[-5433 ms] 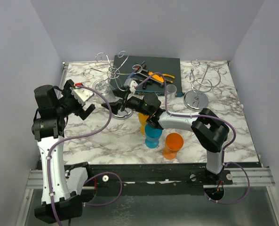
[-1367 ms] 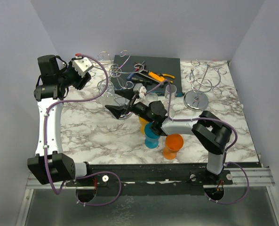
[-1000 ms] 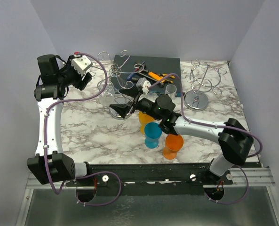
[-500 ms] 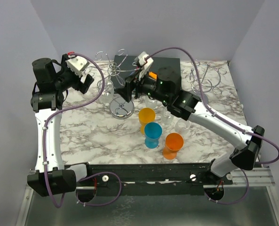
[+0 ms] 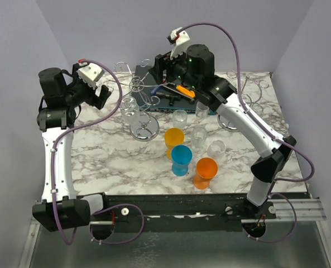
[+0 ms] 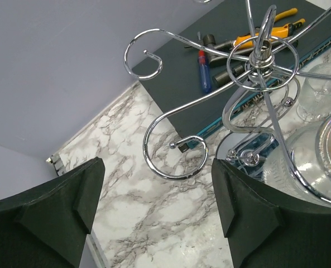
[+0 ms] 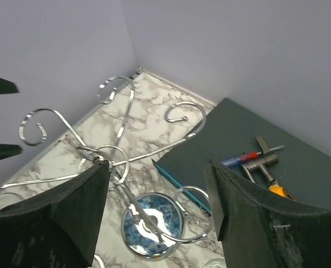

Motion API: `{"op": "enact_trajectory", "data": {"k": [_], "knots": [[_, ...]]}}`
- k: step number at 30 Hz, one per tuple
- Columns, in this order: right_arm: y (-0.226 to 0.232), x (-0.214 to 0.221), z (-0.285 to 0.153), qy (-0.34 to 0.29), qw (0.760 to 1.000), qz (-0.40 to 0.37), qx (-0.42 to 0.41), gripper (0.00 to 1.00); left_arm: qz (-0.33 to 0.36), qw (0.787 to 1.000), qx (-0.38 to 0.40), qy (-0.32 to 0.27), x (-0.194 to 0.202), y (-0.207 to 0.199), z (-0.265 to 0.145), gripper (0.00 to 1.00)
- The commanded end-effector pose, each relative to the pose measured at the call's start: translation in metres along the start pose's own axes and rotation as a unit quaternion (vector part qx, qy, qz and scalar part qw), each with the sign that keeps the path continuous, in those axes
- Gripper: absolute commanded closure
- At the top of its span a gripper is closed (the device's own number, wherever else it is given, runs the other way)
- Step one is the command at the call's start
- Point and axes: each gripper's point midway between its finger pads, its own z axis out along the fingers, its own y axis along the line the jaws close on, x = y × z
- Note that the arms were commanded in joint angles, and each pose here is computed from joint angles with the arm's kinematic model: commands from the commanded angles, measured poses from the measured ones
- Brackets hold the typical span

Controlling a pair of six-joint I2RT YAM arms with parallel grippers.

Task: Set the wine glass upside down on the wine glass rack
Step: Adjust the wine rack at the center of the board.

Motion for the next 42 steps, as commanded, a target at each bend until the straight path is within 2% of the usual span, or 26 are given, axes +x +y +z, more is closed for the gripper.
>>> {"op": "enact_trajectory", "data": {"k": [1,9,13,16,21,25,28,31,36,40,42], "knots": [[-0.04,0.025,0.011,0.044,0.998,-0.007,0.045,0.26,0.008,1.0,-0.019,-0.023,-0.026,0.007,-0.01,0.14],[-0.06,0.04,0.011,0.053,0.997,0.018,0.052,0.28,-0.015,0.997,-0.009,-0.071,-0.081,0.001,-0.033,0.05],[-0.059,0.045,0.007,0.057,0.997,0.023,0.053,0.3,-0.071,0.99,0.054,-0.106,-0.109,-0.014,-0.03,0.05],[-0.059,0.047,0.004,0.059,0.996,0.028,0.054,0.32,-0.106,0.982,0.115,-0.107,-0.114,-0.032,-0.011,0.08],[-0.052,0.051,-0.001,0.06,0.997,0.043,0.036,0.36,-0.094,0.98,0.155,-0.081,-0.108,-0.065,0.031,0.15],[-0.049,0.054,-0.003,0.061,0.996,0.05,0.029,0.43,-0.09,0.981,0.159,-0.062,-0.101,-0.067,0.053,0.22],[-0.047,0.056,-0.002,0.06,0.996,0.054,0.025,0.52,-0.081,0.984,0.147,-0.055,-0.099,-0.06,0.065,0.33],[-0.047,0.058,-0.001,0.063,0.996,0.057,0.023,0.6,-0.073,0.987,0.137,-0.05,-0.096,-0.055,0.07,0.44],[-0.046,0.06,-0.002,0.064,0.996,0.058,0.021,0.67,-0.071,0.985,0.147,-0.047,-0.09,-0.06,0.07,0.56],[-0.044,0.064,-0.001,0.07,0.996,0.06,0.018,0.71,-0.069,0.984,0.16,-0.036,-0.081,-0.067,0.068,0.69],[-0.044,0.067,-0.002,0.073,0.995,0.064,0.017,0.73,-0.07,0.983,0.167,-0.028,-0.075,-0.071,0.067,0.71]]}}
